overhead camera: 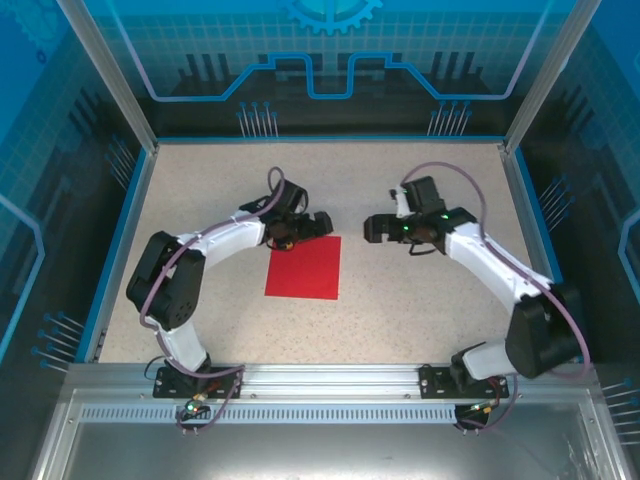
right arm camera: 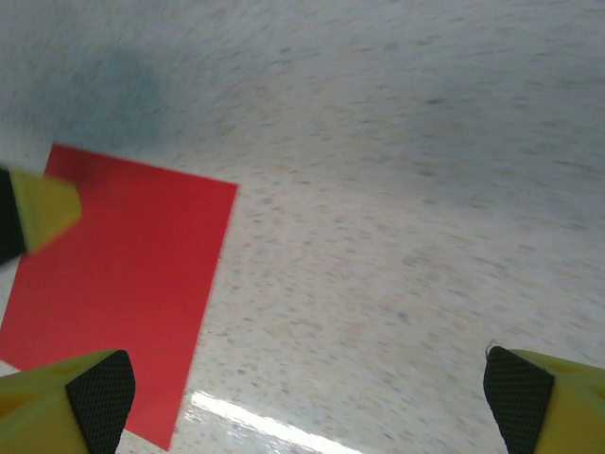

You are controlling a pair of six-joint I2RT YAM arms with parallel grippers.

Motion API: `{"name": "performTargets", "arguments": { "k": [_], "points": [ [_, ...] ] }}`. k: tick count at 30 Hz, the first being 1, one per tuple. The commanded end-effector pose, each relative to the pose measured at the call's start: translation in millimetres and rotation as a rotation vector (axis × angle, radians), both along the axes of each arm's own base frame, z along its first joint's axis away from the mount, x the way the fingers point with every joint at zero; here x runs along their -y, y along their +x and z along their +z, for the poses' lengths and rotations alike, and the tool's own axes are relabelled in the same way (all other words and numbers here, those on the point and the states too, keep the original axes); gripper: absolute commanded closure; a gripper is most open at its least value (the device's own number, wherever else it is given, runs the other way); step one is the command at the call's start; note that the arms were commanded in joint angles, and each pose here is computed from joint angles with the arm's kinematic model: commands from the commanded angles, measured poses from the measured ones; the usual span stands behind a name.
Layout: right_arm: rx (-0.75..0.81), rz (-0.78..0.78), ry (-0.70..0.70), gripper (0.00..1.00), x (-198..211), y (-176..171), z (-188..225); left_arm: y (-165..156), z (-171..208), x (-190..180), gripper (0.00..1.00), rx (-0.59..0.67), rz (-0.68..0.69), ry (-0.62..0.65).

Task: Fold a paper plane with a square sheet of paper (pick it up from the middle)
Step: Move the square sheet of paper to the center of the table.

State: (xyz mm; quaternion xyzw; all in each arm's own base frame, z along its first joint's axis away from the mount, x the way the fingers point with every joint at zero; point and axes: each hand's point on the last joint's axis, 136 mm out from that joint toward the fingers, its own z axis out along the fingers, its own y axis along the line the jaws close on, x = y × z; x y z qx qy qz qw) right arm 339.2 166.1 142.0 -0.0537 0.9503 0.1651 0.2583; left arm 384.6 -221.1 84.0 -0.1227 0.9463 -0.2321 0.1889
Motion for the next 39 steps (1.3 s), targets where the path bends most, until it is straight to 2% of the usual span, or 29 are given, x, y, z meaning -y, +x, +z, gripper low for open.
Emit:
{"name": "performTargets", "arguments": {
  "k": [1,6,10,16,18,20,23,30,36,39],
  "points": [
    [-0.013,0.083,-0.022,0.01,-45,8,-4,11,15,-30,0.01,-0.015,0.096,-0.043],
    [-0.081,0.226,0.007,0.04,-128,14,-31,12,13,-87,0.01,-0.010,0.262,-0.012],
    [-0.179,0.257,0.021,0.17,-178,11,-60,8,14,-135,0.01,0.001,0.402,0.001],
    [-0.241,0.319,0.039,0.22,-237,-28,-82,-3,13,-183,0.01,-0.012,0.489,0.004],
    [-0.246,0.332,0.024,0.27,-251,-39,-85,-5,15,-193,0.01,-0.009,0.502,0.000],
    [-0.266,0.333,0.021,0.38,-263,-47,-91,-8,17,-203,0.01,-0.004,0.519,-0.003],
    [-0.295,0.330,0.002,0.44,-270,-52,-103,-9,21,-210,0.01,0.008,0.534,-0.005],
    [-0.374,0.387,-0.079,0.43,-268,-75,-133,-9,15,-207,0.01,-0.005,0.523,-0.020],
    [-0.422,0.431,-0.142,0.41,-231,-93,-148,-10,10,-204,0.01,-0.015,0.519,-0.032],
    [-0.470,0.483,-0.187,0.40,-191,-109,-154,-11,7,-202,0.01,-0.024,0.511,-0.039]
  ]
}}
